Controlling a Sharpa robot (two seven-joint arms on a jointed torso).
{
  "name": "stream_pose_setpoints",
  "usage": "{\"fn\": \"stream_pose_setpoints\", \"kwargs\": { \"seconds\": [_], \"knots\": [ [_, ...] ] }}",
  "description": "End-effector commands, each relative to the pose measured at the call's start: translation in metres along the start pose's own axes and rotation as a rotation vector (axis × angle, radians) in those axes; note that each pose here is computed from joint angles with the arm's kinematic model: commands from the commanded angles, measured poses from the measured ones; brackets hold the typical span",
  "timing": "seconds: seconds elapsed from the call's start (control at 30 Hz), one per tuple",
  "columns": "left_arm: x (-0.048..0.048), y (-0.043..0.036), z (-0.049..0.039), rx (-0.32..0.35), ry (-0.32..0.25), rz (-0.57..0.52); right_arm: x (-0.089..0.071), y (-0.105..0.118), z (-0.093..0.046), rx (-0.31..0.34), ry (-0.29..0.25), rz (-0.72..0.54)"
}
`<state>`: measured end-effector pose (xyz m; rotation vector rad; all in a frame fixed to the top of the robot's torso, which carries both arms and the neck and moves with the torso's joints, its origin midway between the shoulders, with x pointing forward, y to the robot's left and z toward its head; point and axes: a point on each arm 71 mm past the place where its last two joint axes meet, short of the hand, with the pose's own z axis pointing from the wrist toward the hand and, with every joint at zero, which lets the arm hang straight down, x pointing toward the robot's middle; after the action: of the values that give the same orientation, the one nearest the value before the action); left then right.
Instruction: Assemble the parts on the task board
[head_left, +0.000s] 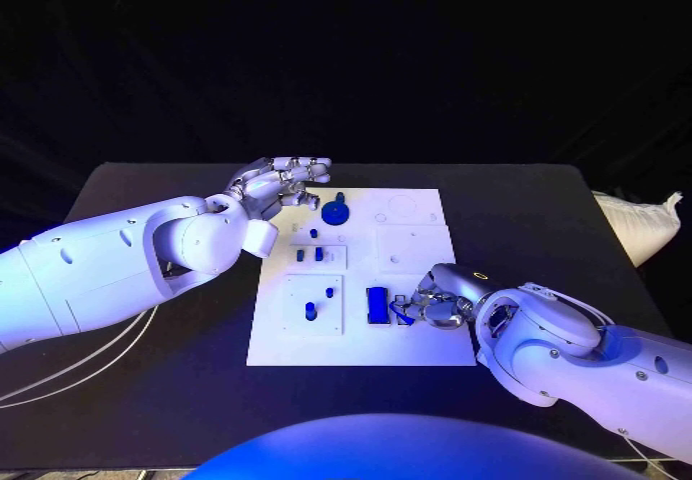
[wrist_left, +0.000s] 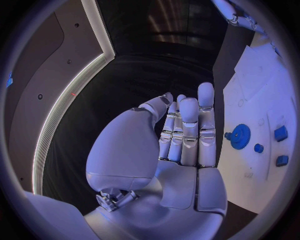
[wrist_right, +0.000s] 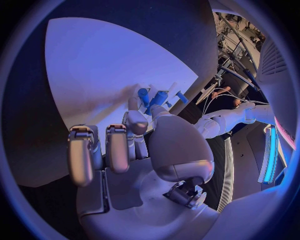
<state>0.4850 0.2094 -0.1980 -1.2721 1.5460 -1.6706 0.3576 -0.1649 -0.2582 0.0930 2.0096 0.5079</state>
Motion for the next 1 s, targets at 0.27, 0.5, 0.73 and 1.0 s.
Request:
{"fn": "stream_pose_setpoints", "kwargs": {
  "seconds": [0.27, 0.5, 0.73, 1.0],
  "knots": [
    [0.0023, -0.0005, 0.0001, 0.004, 0.022, -0.002, 0.0032, 0.0001, -0.0014, -0.01, 0.044, -0.051],
    [0.0021, -0.0005, 0.0002, 0.003, 0.021, -0.001, 0.0041, 0.0004, -0.0011, -0.011, 0.054, -0.062],
    [0.0021, -0.0005, 0.0002, 0.003, 0.021, -0.001, 0.0038, 0.0002, -0.0001, -0.012, 0.046, -0.073],
    [0.0021, -0.0005, 0.0002, 0.003, 0.02, -0.001, 0.0037, 0.0011, 0.0009, -0.014, 0.039, -0.07]
  ]
}}
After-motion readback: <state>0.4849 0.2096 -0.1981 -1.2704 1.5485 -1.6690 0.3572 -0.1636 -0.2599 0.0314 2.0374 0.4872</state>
